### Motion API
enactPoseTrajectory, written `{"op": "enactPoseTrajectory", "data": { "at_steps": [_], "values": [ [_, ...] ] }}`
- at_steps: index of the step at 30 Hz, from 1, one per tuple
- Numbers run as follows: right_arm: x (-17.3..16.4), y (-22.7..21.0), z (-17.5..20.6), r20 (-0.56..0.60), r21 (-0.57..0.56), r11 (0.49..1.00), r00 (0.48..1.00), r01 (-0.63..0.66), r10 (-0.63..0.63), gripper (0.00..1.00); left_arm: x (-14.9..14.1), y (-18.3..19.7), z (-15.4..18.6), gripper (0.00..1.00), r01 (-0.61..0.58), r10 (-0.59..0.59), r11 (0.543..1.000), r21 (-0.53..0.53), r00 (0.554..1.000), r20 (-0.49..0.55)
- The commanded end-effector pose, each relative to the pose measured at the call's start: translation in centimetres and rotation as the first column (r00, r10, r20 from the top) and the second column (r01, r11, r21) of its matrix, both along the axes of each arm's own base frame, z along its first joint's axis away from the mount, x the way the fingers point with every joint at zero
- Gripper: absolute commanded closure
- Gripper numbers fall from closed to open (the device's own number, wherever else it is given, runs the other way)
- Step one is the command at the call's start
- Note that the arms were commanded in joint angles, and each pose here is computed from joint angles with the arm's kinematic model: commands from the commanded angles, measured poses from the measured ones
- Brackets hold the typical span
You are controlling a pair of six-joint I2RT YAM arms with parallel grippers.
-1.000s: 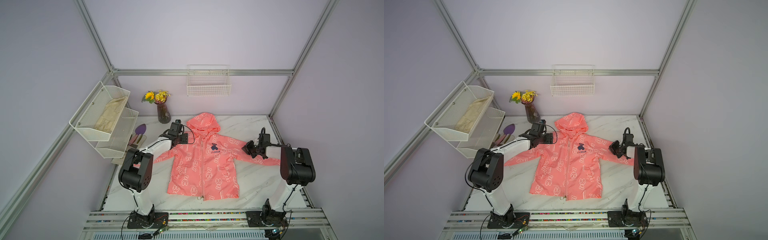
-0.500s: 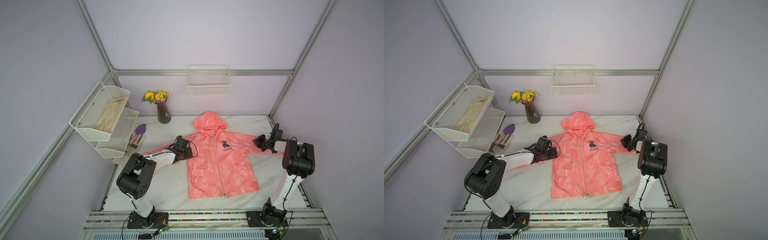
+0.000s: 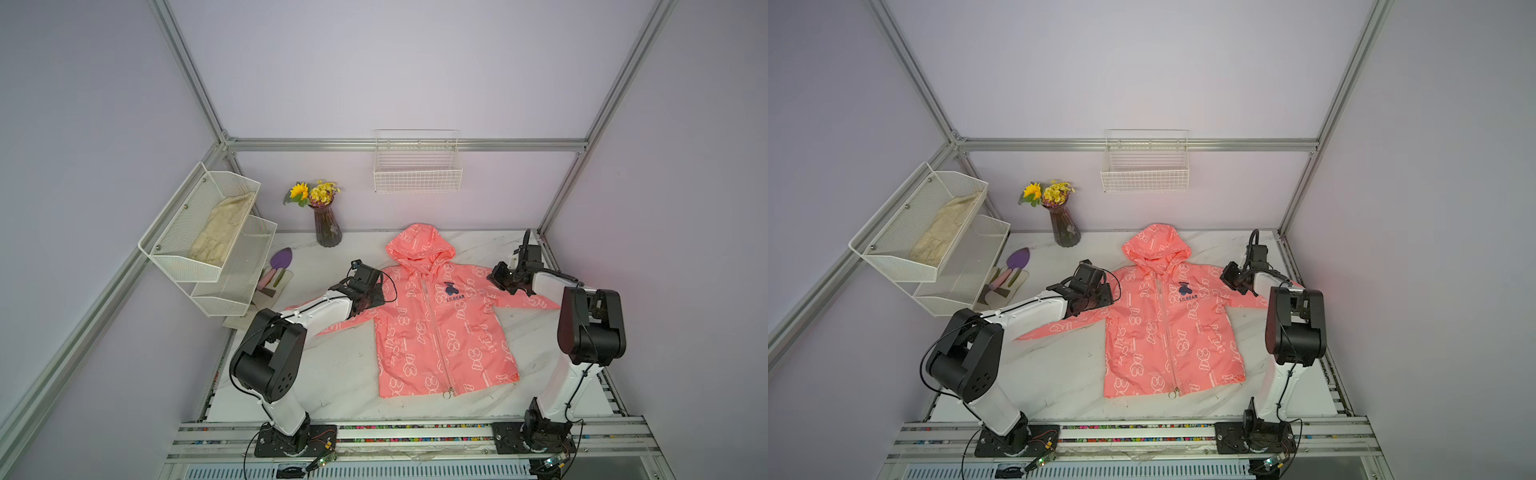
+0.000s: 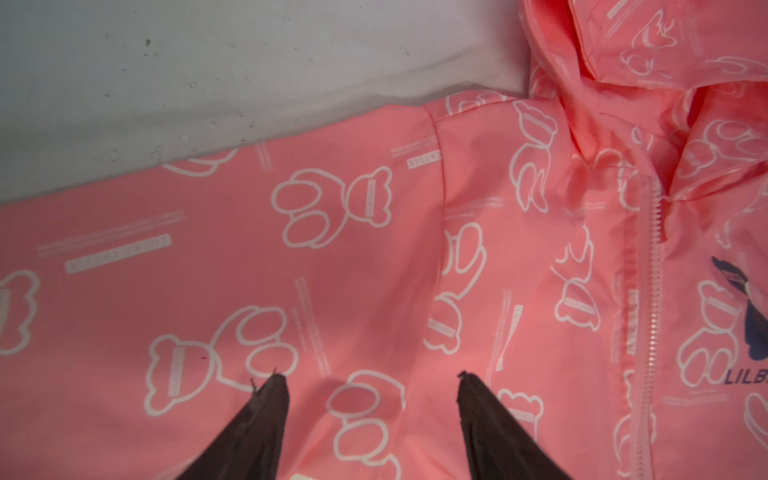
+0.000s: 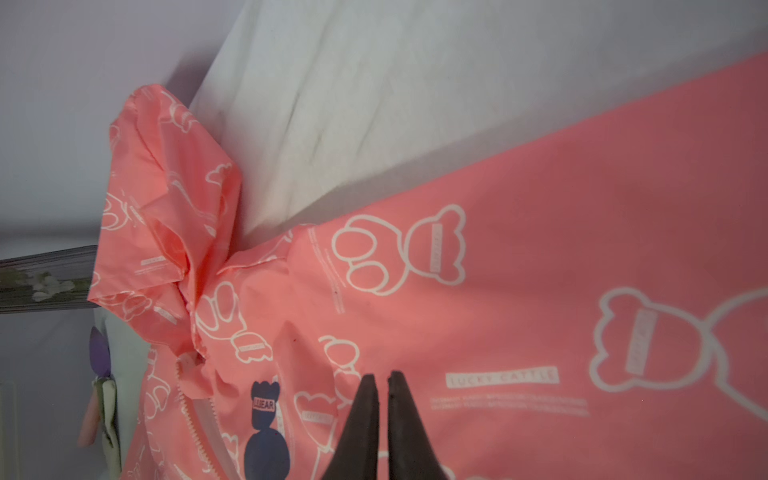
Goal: Unzip the jacket
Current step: Smooth out the jacket at the center of the board.
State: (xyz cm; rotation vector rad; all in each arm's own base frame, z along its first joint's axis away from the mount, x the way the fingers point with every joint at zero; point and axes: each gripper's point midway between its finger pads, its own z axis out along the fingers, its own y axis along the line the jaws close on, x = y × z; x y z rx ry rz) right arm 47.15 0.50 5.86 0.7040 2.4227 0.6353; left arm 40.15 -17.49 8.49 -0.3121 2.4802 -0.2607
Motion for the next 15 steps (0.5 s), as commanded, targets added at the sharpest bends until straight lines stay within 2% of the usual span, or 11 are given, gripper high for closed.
{"op": "enactPoseTrajectory", "data": {
  "at_steps": [1,6,12,15],
  "values": [
    [-2.5,-0.1,-2.1,-0.083,-0.043,0.999,0.996,0.006,-0.010,0.89,0.9,-1.5,-0.1,0.41,-0.011,0.009,0.996,-0.084,1.000,-0.021],
    [-3.7,1.0,-2.5,-0.085,-0.056,0.998,0.996,-0.033,0.028,0.87,2.0,-1.0,-0.3,0.43,-0.020,0.020,0.998,-0.068,1.000,-0.004],
    [-2.0,-0.2,1.8,-0.011,-0.181,0.981,0.997,-0.077,0.077,0.85,4.1,1.9,4.4,0.39,-0.024,0.031,0.998,-0.053,0.992,0.126],
    [-1.0,-1.0,5.1,0.066,-0.254,0.965,0.994,-0.069,0.089,0.85,4.5,3.9,7.4,0.30,-0.028,0.034,0.999,-0.031,0.977,0.212]
  ]
}}
